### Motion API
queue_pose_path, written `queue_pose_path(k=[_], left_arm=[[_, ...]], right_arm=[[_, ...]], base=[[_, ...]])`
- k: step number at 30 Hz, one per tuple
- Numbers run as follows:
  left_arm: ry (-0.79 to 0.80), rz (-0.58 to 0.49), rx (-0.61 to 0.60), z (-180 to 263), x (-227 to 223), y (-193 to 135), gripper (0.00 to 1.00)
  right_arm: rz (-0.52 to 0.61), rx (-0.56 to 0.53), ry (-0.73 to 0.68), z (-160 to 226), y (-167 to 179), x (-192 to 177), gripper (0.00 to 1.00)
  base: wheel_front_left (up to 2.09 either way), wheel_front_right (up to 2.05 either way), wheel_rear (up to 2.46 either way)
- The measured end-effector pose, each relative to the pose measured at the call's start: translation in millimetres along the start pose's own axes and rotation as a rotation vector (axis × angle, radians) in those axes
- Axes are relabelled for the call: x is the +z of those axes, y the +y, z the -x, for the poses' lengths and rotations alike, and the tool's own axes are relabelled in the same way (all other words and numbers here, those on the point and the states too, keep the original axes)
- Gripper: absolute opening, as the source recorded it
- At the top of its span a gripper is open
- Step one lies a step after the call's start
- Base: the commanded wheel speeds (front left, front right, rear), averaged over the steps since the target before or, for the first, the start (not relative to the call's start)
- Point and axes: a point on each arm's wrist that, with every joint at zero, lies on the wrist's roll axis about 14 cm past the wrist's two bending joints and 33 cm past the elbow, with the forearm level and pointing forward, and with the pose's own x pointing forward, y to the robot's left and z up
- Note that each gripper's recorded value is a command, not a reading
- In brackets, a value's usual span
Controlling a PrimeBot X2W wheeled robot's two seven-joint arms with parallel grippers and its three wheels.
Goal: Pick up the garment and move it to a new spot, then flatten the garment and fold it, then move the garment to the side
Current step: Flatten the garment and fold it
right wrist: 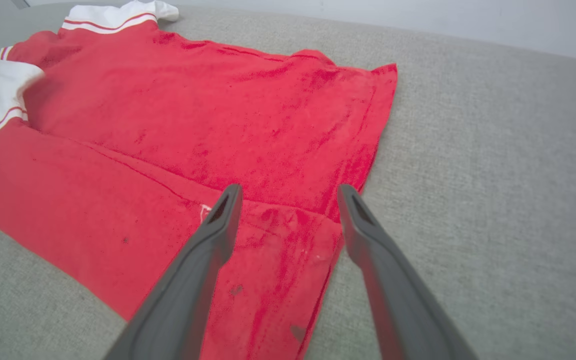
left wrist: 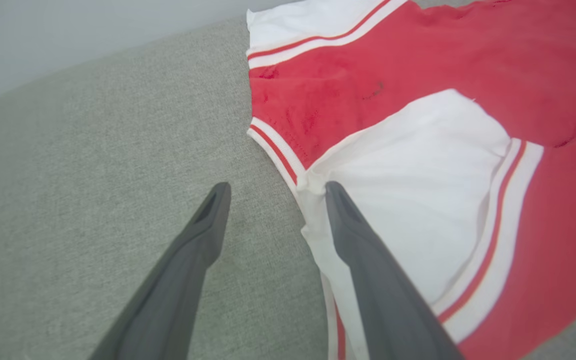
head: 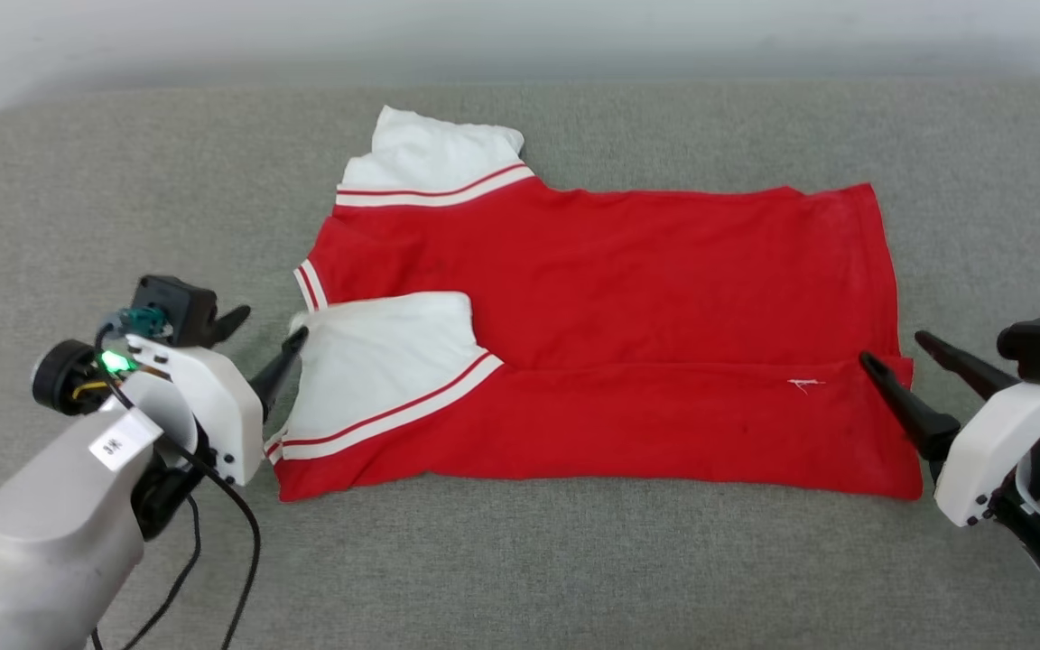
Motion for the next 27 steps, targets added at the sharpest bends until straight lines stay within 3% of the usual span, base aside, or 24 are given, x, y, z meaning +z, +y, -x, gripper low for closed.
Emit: queue_pose_path(k=[5, 9, 16, 20, 27], left_arm=[[-0.056, 0.003, 0.030, 18.1, 34.5, 13.6, 1.00], [-0.010, 0.034, 0.003, 30.6, 48.0, 10.6, 1.00], [0.298, 0.160, -0.104, 43.8, 20.1, -11.6, 1.00], [0.497, 0.168, -0.134, 48.8, -13.4, -21.1, 1.00], [0.671, 0.174, -0.156, 40.5, -50.2, -34.7, 1.00]], right_arm=[[0.017, -0.006, -0.082, 12.1, 0.6, 24.4, 1.00], [0.028, 0.002, -0.107, 16.3, 5.4, 34.3, 1.00], [0.042, 0.014, -0.110, 15.5, 12.6, 40.7, 1.00], [0.041, 0.019, -0.108, 13.7, 15.3, 42.0, 1.00], [0.031, 0.018, -0.086, 8.3, 14.7, 37.5, 1.00]], base=[[0.00, 0.00, 0.00], [0.00, 0.00, 0.00], [0.00, 0.00, 0.00], [0.00, 0.00, 0.00], [0.00, 0.00, 0.00]])
